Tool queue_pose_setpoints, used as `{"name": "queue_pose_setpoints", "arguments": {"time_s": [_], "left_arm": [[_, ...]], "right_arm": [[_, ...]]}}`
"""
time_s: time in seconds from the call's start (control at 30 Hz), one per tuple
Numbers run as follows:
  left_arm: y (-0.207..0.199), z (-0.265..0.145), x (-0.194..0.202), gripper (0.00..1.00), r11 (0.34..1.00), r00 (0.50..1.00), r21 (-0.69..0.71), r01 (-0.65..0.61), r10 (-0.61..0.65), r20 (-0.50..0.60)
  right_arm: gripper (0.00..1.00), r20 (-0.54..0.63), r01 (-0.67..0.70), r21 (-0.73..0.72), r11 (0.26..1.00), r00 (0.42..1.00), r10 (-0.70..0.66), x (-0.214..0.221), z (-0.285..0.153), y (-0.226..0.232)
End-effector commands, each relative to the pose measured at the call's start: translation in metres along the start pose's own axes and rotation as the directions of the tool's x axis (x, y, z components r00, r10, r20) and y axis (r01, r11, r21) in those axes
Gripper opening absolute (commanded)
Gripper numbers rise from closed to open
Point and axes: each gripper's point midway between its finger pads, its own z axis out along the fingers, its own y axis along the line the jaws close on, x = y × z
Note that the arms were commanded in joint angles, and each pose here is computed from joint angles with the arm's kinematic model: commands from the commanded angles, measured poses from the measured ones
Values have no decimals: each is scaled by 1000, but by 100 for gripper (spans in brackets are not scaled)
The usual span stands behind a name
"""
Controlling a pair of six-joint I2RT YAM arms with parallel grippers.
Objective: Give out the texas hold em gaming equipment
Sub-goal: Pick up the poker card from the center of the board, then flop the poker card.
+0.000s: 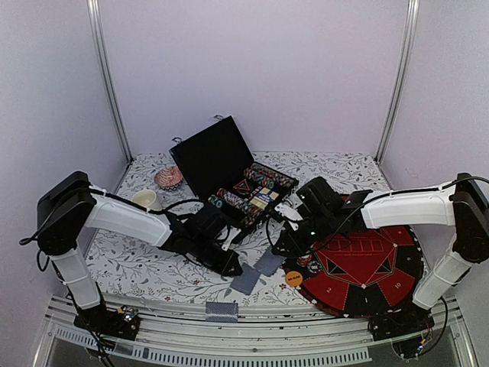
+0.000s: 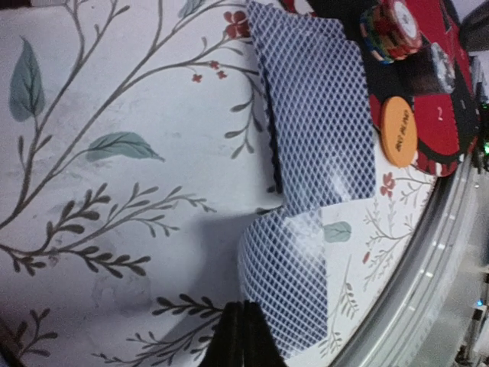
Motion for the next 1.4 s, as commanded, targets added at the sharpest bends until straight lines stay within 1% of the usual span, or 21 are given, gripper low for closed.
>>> {"name": "queue_pose_setpoints", "arguments": {"time_s": [0.0,0.17,0.27,0.3,0.4,0.5,0.57,0.67,0.8,0.9,0.97,1.07,1.2,1.27,1.33,1.37], "left_arm": [[-1,0,-3,0,1000,1000,-18,-16,16,-13],[3,-17,-1,0,999,999,-40,-37,37,-13],[6,-32,-4,0,993,996,-83,-88,87,-12],[6,-39,-8,0,988,993,-100,-121,122,-3],[-1,-64,-29,0,969,975,-142,-203,213,63],[-13,-96,-59,0,952,944,-174,-252,282,174],[-24,-117,-77,0,946,913,-174,-272,311,263],[-48,-146,-98,0,938,845,-139,-318,347,407],[-73,-189,-117,0,936,726,-105,-337,329,604],[-80,-205,-118,0,935,667,-87,-344,309,678],[-83,-209,-118,0,931,651,-83,-355,310,693],[-83,-207,-118,0,926,653,-86,-367,322,686],[-87,-210,-118,0,911,633,-107,-399,358,686],[-86,-213,-115,0,887,600,-159,-433,415,684],[-87,-220,-113,0,832,527,-262,-490,521,672],[-89,-224,-112,0,790,477,-325,-520,584,657]], "right_arm": [[34,22,2,10,1000,1000,-3,-9,-2,-3],[34,32,5,3,1000,999,-5,-14,-5,-1],[34,40,7,-8,1000,999,-6,-19,-8,0],[34,47,7,-16,1000,999,-6,-22,-10,1],[34,88,16,-63,998,996,-10,-35,-21,9],[36,154,48,-136,990,988,-27,-54,-40,24],[41,225,92,-192,977,973,-47,-70,-54,38],[46,329,159,-274,949,942,-63,-92,-75,61],[61,429,192,-315,930,902,-41,-115,-91,73],[66,479,181,-328,927,878,-2,-127,-94,74],[68,483,163,-343,925,875,25,-131,-93,73],[68,491,174,-354,919,871,24,-137,-94,75],[66,512,235,-349,907,859,-26,-141,-105,83],[68,524,282,-360,889,850,-58,-138,-119,85],[69,520,300,-397,868,853,-57,-133,-136,78],[69,501,279,-409,869,864,-42,-131,-142,72]]}}
